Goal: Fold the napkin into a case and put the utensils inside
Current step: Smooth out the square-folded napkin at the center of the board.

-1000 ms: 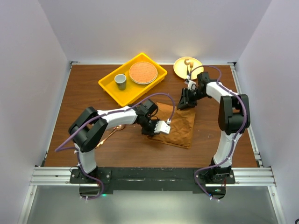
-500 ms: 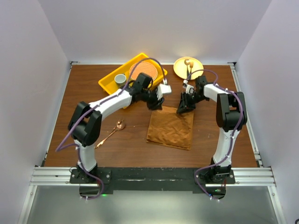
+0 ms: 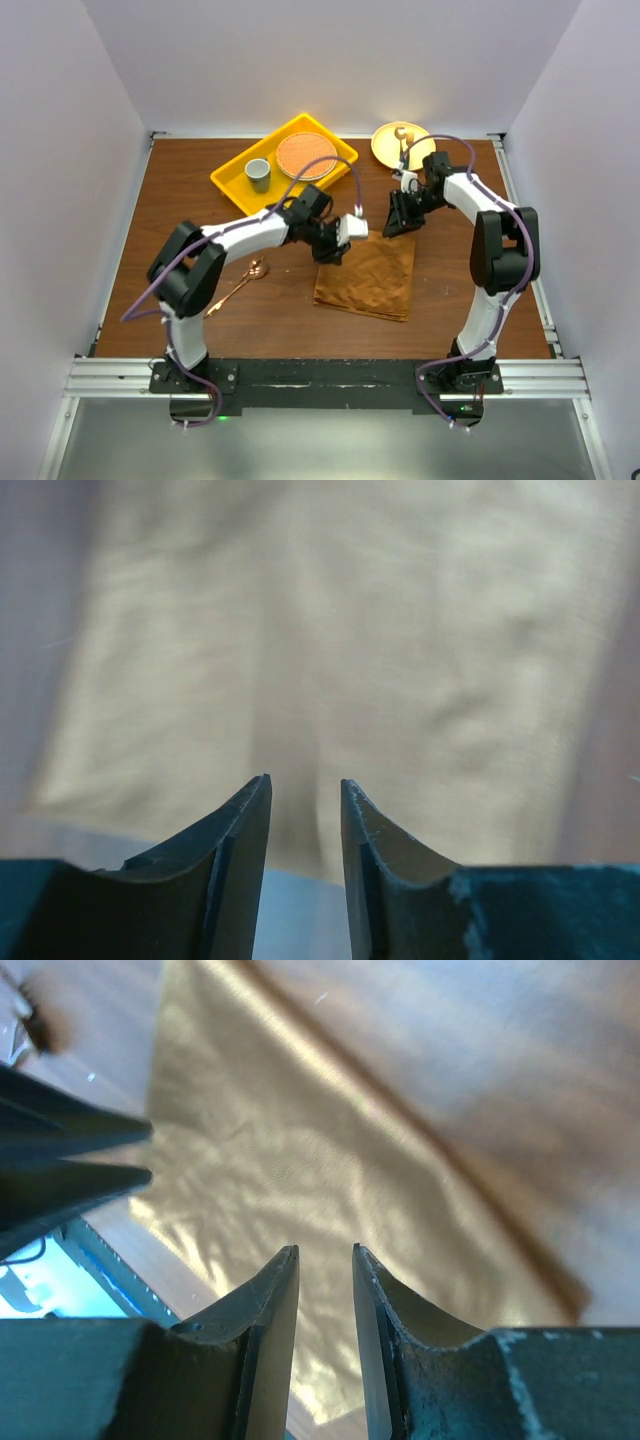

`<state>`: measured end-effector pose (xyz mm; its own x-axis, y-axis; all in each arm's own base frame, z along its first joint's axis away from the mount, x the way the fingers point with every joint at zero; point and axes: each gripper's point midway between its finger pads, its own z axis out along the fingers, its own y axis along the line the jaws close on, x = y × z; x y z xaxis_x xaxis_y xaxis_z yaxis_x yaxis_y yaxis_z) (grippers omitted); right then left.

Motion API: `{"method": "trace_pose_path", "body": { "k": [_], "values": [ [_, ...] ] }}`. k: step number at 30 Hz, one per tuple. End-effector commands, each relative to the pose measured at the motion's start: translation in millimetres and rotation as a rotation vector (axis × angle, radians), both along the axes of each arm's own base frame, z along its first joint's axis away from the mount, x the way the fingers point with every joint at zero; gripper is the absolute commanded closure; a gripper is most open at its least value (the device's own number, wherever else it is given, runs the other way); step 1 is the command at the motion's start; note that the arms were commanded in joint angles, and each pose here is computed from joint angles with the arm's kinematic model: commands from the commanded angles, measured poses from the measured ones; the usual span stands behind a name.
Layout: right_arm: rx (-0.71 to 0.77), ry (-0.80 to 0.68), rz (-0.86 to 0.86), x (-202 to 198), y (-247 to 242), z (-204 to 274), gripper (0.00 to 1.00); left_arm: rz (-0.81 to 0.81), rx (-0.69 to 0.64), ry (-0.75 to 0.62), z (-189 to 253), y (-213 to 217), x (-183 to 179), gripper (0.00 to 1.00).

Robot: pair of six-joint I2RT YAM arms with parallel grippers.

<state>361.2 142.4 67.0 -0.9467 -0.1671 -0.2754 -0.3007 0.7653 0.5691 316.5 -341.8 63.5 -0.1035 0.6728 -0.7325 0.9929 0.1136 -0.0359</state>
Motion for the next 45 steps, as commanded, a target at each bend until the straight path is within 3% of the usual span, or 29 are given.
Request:
{"method": "trace_pose_path", "body": {
  "k": [1,5,22,45],
  "values": [
    [-0.001,0.017,0.041,-38,-4,8,0.67,-0.267,-0.035,-0.173,32,-18,-73,0.60],
    [-0.025,0.050,0.023,-46,-7,-13,0.68,-0.304,-0.037,-0.208,25,-37,-101,0.60],
    [-0.119,0.099,0.001,-47,-20,-50,0.69,-0.453,0.051,-0.250,-17,-64,-138,0.66],
    [-0.117,0.105,0.005,-49,-20,-52,0.69,-0.417,0.112,-0.271,-43,-60,-135,0.70]
  ]
}}
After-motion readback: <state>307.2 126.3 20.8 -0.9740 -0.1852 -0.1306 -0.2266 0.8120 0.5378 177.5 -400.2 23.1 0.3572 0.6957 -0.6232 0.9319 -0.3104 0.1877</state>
